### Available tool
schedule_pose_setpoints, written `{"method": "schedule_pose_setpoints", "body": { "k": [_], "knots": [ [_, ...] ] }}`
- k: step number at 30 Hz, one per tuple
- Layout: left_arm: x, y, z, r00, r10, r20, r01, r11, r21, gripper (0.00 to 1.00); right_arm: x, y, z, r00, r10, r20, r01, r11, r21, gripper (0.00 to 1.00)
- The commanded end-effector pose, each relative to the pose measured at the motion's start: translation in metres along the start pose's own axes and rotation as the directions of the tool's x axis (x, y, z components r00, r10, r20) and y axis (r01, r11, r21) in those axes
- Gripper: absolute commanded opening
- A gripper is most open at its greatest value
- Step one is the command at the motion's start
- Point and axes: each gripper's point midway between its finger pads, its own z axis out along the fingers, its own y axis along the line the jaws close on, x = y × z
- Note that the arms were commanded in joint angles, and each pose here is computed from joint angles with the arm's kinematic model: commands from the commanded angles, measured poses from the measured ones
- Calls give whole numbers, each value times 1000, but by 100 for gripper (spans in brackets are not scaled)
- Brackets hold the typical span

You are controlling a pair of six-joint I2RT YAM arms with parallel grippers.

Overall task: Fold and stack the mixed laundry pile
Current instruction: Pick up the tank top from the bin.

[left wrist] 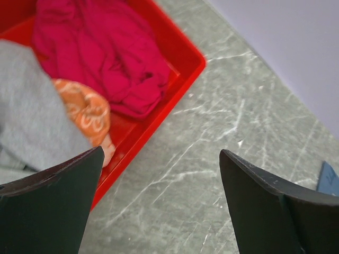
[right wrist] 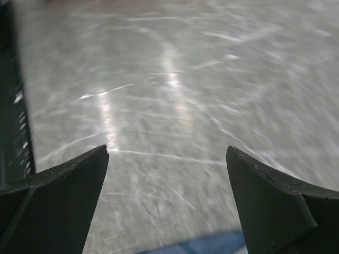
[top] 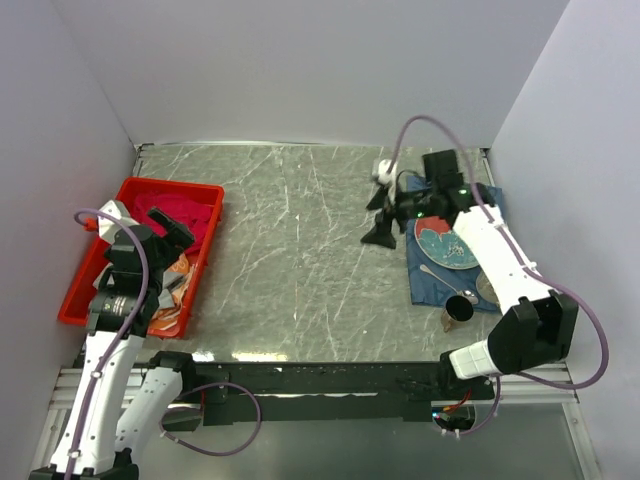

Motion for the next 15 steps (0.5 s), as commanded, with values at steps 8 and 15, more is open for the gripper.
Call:
{"method": "schedule_pose_setpoints", "body": {
  "k": [8,15],
  "knots": [
    [44,60,4,975,-197,-103,153,932,-330,97,24,43,54,988,-144,53,153,958,-243,100],
    [63,104,18,964,-249,-93,169,843,-510,90,39,43,62,994,-107,28,111,962,-248,100]
  ]
}}
